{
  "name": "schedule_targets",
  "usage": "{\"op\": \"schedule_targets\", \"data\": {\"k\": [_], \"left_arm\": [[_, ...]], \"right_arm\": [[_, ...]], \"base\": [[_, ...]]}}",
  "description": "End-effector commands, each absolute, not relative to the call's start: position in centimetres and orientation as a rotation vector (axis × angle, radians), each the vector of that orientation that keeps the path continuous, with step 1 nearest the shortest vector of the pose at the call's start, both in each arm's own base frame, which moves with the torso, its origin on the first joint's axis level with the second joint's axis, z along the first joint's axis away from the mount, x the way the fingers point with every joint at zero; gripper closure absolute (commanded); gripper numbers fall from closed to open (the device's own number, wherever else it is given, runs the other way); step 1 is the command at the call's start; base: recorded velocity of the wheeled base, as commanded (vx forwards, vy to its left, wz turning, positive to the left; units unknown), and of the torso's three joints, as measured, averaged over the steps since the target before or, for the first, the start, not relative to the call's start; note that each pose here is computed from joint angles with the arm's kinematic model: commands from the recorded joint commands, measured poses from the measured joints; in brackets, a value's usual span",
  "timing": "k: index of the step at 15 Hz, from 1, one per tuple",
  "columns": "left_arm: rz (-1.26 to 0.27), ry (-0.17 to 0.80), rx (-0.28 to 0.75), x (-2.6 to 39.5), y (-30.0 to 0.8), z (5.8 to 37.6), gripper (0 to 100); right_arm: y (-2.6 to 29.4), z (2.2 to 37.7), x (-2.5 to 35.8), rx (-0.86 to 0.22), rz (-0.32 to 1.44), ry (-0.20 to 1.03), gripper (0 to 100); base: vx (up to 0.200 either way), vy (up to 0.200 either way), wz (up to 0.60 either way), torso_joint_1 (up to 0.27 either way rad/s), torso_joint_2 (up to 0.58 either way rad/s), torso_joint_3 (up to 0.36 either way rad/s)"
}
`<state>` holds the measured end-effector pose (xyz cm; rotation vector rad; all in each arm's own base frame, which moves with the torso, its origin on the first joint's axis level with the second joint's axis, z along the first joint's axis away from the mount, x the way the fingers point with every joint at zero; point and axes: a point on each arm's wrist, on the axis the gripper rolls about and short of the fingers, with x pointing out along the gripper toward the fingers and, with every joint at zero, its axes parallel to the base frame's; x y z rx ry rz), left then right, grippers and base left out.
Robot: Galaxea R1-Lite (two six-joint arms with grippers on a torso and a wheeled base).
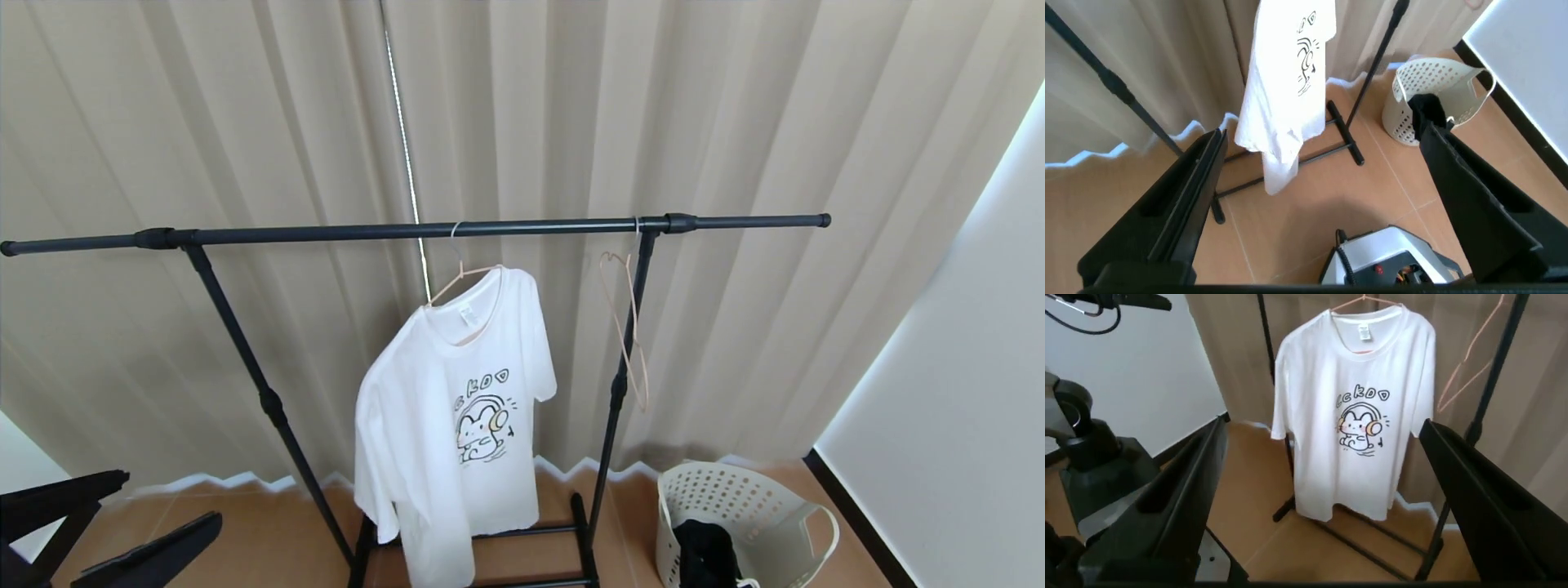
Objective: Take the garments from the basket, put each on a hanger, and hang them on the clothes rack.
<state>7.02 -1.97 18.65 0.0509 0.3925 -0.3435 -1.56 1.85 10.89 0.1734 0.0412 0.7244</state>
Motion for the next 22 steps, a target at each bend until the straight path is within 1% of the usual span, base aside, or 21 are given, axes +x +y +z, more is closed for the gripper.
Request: {"op": "schedule_targets", "data": {"k": [1, 3, 5, 6, 7, 9, 11, 14, 16, 17, 18, 19, 20, 22], "left_arm": [[-0.34, 0.302, 0.047, 3.5, -1.1, 16.7, 0], [-0.31, 0.291, 0.048, 2.4, -0.8, 15.2, 0], [-0.232, 0.285, 0.052, 1.8, -0.4, 13.9, 0], [-0.204, 0.279, 0.051, 1.6, -0.3, 13.7, 0], [-0.171, 0.269, 0.047, 1.2, -0.2, 13.1, 0], [-0.145, 0.259, 0.043, 0.8, -0.1, 12.5, 0], [-0.1, 0.249, 0.038, 0.0, 0.0, 10.5, 0], [-0.032, 0.234, 0.032, -0.8, 0.0, 8.3, 0], [-0.006, 0.218, 0.026, -0.9, 0.0, 8.3, 0], [0.019, 0.183, 0.024, -1.2, 0.0, 8.2, 0], [0.024, 0.177, 0.024, -1.3, 0.0, 8.2, 0], [0.046, 0.148, 0.023, -1.5, 0.0, 8.2, 0], [0.048, 0.096, 0.027, -1.9, -0.1, 8.0, 0], [0.048, 0.08, 0.021, -1.8, -0.1, 8.1, 0]], "right_arm": [[1.7, 9.2, -2.0, 0.161, 0.586, 0.0, 0], [1.5, 9.1, -1.8, 0.122, 0.483, -0.015, 0], [1.1, 9.3, -1.7, 0.09, 0.301, -0.051, 0], [0.9, 9.3, -1.6, 0.042, 0.212, -0.062, 0], [0.6, 9.0, -1.6, -0.036, 0.078, -0.045, 0], [0.4, 8.6, -1.6, -0.057, 0.006, -0.003, 0], [0.4, 8.5, -1.6, -0.053, 0.002, 0.009, 0], [0.2, 8.4, -1.7, -0.046, 0.1, -0.001, 0], [0.2, 8.4, -1.9, -0.047, 0.127, -0.024, 0], [0.2, 8.4, -2.0, -0.047, 0.127, -0.029, 0], [0.2, 8.4, -2.0, -0.047, 0.127, -0.031, 0], [0.2, 8.3, -2.1, -0.048, 0.126, -0.049, 0], [0.2, 8.0, -2.3, -0.068, 0.106, -0.046, 0], [0.2, 8.0, -2.3, -0.071, 0.107, -0.047, 0]], "base": [[0.0, 0.0, 0.0, 0.0, 0.0, 0.0], [0.0, 0.0, 0.0, 0.0, 0.0, 0.0], [0.0, 0.0, 0.0, 0.0, 0.0, 0.0], [0.0, 0.0, 0.0, 0.0, 0.0, 0.0], [0.0, 0.0, 0.0, 0.0, 0.0, 0.0], [0.0, 0.0, 0.0, 0.0, 0.0, 0.0], [0.0, 0.0, 0.0, 0.0, 0.0, 0.0], [0.0, 0.0, 0.0, 0.0, 0.0, 0.0], [0.0, 0.0, 0.0, 0.0, 0.0, 0.0], [0.0, 0.0, 0.0, 0.0, 0.0, 0.0], [0.0, 0.0, 0.0, 0.0, 0.0, 0.0], [0.0, 0.0, 0.0, 0.0, 0.0, 0.0], [0.0, 0.0, 0.0, 0.0, 0.0, 0.0], [0.0, 0.0, 0.0, 0.0, 0.0, 0.0]]}}
